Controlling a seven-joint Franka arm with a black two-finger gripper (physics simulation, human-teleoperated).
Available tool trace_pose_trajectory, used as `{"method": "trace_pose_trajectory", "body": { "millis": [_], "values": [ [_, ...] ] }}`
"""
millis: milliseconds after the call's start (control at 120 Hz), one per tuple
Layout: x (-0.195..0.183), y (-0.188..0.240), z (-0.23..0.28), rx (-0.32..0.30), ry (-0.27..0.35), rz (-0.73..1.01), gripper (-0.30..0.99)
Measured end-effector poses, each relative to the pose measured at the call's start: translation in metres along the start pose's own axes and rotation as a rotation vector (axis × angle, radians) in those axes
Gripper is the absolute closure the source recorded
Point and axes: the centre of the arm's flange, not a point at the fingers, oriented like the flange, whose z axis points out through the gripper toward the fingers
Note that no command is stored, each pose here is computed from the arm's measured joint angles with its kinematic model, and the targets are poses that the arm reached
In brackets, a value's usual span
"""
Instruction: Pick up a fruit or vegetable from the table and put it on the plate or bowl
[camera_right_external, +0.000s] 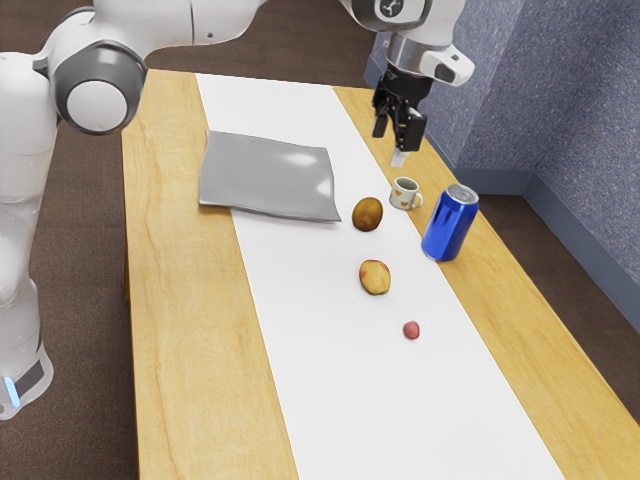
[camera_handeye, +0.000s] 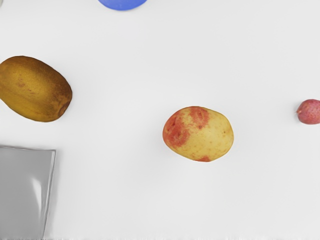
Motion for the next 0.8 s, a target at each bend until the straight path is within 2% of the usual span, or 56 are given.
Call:
{"method": "trace_pose_trajectory", "body": {
  "millis": [450,567,800],
  "values": [
    [-0.004,-0.008,0.000,0.005,-0.020,0.004,0.00],
    [-0.008,-0.005,0.000,0.003,-0.047,0.093,0.00],
    [-0.010,0.003,0.005,-0.002,-0.079,0.380,0.00]
  ]
}}
